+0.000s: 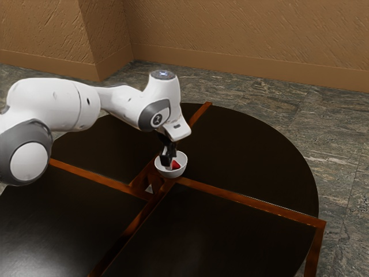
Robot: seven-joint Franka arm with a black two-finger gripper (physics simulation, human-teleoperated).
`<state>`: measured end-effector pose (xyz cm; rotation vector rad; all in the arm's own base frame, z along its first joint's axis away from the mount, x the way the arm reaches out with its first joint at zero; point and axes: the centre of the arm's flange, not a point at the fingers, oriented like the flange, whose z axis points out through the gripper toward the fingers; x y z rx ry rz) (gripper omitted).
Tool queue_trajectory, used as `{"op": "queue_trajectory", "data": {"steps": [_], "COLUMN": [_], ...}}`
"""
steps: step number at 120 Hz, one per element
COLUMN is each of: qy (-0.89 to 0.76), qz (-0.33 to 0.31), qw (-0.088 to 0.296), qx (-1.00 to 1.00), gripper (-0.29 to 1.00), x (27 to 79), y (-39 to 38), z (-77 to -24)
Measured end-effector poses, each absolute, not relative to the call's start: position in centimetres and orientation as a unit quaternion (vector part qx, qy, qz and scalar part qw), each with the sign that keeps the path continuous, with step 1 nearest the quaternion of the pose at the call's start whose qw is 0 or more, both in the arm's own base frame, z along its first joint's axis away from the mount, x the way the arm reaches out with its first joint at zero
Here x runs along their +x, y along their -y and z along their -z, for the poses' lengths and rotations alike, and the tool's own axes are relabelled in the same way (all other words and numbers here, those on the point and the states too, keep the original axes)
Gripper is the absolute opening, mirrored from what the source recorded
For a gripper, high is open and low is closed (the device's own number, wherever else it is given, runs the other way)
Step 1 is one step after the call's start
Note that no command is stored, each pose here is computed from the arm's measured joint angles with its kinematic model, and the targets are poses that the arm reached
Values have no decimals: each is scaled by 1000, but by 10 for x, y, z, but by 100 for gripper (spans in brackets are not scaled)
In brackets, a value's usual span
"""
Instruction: Take strawberry from the bowl
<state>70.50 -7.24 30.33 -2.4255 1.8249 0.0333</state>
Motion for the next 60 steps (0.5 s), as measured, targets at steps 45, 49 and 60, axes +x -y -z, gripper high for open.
{"op": "queue_trajectory", "data": {"steps": [45,49,60], "qy": [-664,-667,-676], "qz": [9,12,16], "qw": [65,68,71], "qx": [-745,-742,-733], "gripper": [40,40,40], "x": [722,725,729], "y": [59,58,56], "z": [-288,-288,-288]}}
